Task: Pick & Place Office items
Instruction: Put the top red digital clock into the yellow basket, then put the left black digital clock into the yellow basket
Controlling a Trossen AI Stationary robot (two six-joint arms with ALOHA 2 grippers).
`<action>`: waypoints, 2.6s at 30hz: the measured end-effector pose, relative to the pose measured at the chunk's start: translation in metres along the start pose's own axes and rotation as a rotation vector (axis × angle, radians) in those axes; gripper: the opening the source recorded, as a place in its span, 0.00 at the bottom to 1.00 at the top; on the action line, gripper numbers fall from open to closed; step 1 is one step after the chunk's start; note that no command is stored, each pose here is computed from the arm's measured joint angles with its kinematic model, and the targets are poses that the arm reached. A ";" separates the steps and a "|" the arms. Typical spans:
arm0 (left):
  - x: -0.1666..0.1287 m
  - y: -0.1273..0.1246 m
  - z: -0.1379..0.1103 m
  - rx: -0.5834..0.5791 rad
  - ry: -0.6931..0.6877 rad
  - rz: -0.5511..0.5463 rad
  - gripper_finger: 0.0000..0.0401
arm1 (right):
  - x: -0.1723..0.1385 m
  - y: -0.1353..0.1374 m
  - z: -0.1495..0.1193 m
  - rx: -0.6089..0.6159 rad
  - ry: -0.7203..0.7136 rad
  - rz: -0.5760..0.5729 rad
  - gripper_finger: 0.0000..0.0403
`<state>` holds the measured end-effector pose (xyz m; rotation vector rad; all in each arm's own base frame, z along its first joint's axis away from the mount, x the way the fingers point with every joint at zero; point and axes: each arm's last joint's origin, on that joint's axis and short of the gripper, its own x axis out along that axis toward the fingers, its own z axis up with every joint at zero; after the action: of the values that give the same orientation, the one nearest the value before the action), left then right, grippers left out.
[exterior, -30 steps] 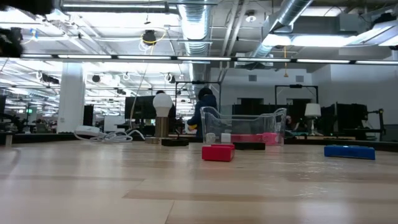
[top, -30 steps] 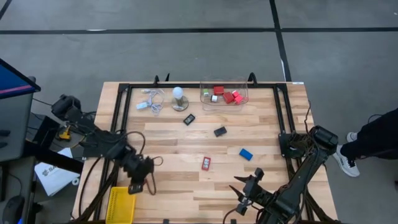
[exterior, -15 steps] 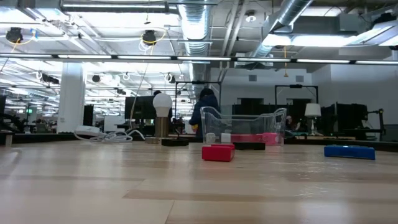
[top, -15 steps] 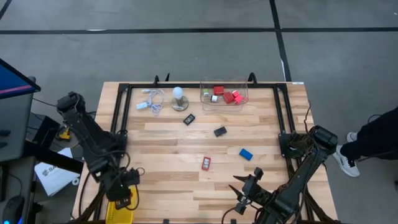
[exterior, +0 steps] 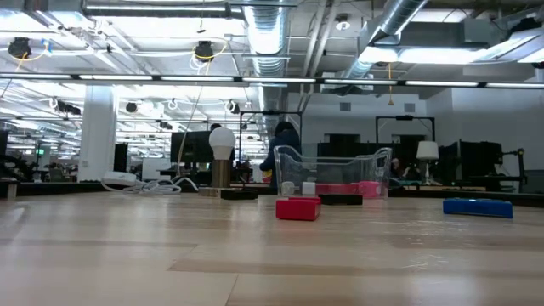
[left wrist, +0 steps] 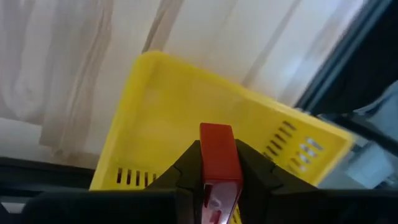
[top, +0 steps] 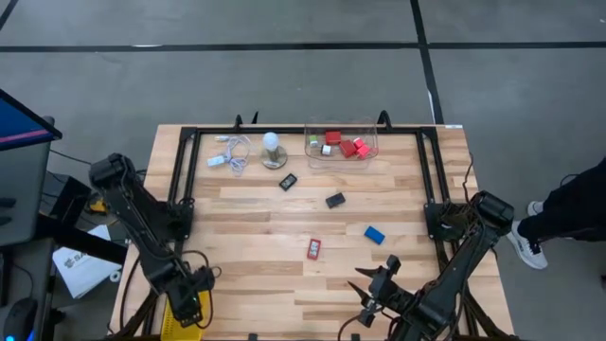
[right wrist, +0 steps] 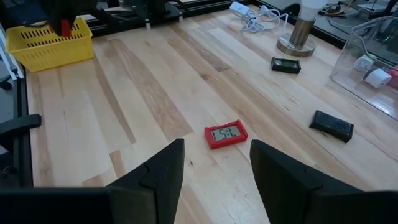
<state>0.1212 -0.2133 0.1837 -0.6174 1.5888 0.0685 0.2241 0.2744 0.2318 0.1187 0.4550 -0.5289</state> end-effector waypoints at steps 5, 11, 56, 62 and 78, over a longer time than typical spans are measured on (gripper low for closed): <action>0.011 0.001 0.002 0.004 0.041 0.050 0.13 | 0.000 0.000 0.000 0.001 0.000 0.000 0.44; 0.013 0.001 0.006 0.001 0.044 0.057 0.14 | 0.000 0.000 0.000 0.001 0.000 0.000 0.44; -0.048 -0.016 0.072 0.357 -0.654 -0.216 0.49 | 0.004 -0.001 0.002 -0.013 0.000 -0.011 0.44; -0.036 0.009 0.142 0.325 -0.748 0.011 0.54 | 0.003 -0.001 0.002 -0.021 0.000 -0.009 0.44; -0.101 0.128 0.253 -0.029 -1.028 0.147 0.73 | -0.001 0.000 -0.001 -0.027 0.000 0.004 0.46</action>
<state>0.2948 0.0310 0.2045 -0.3744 0.6280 0.4457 0.2231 0.2753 0.2318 0.0932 0.4617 -0.5191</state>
